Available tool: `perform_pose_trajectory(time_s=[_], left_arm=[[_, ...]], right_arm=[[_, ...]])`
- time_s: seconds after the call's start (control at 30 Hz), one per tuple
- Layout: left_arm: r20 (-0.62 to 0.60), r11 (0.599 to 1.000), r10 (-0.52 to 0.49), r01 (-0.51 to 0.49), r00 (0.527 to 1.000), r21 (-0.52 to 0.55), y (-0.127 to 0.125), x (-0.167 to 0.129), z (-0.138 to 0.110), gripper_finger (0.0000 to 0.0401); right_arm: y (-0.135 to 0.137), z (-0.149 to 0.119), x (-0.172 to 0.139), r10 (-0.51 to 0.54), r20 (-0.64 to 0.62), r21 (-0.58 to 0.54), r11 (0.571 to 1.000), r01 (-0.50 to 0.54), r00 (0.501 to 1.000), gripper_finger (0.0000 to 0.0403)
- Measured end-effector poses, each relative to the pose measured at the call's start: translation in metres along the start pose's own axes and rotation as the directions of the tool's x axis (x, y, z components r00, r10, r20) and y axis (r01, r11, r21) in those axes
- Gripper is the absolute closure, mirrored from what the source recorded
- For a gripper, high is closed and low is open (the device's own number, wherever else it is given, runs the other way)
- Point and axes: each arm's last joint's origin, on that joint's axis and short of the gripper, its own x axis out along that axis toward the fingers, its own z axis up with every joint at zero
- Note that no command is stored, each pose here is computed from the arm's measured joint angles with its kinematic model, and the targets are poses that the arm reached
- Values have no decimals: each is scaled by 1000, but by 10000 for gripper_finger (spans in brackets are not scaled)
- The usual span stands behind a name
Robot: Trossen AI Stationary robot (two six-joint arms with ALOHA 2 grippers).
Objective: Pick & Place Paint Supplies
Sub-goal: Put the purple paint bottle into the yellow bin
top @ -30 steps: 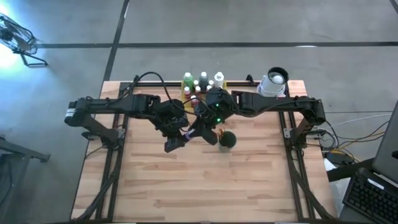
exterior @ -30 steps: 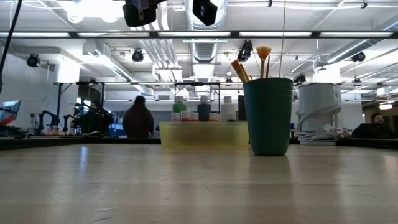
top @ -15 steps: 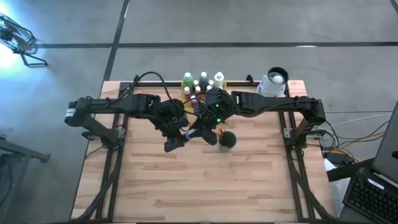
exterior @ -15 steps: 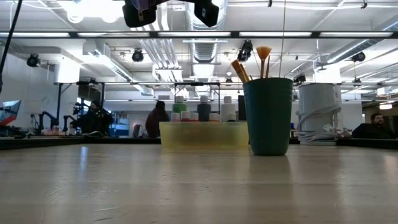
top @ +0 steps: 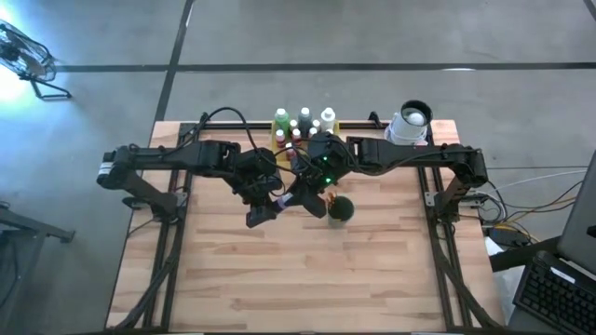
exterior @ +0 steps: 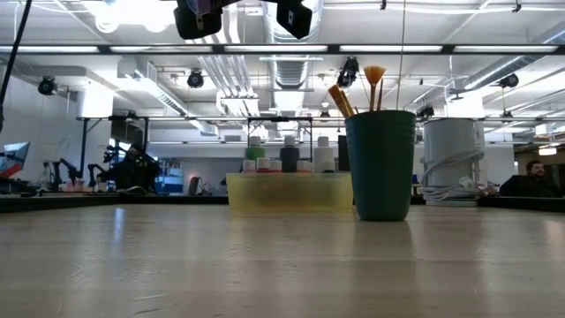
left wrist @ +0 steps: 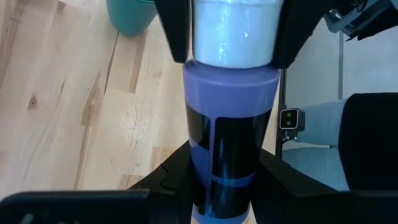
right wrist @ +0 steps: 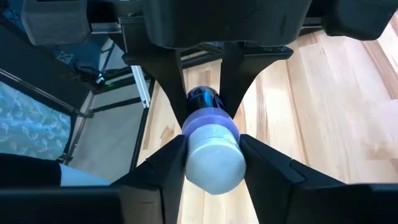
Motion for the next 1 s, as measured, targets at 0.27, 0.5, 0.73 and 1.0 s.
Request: perform_pose_trajectory(time_s=[0.27,0.5,0.73,1.0], left_arm=[[0,1000,1,-1,1000,1,0,0,0,284],[0,1000,1,-1,1000,1,0,0,0,284],[4,1000,8,-8,1000,-13,0,0,0,273],[-12,997,36,-37,999,-62,3,-3,-2,165]], right_arm=[[0,0,0,-4,3,-13,1000,4,1000,290],[0,0,0,-6,5,-13,1000,6,1000,290],[0,0,0,-5,4,-12,1000,5,1000,290],[-1,-4,-22,-54,-59,20,998,55,997,290]])
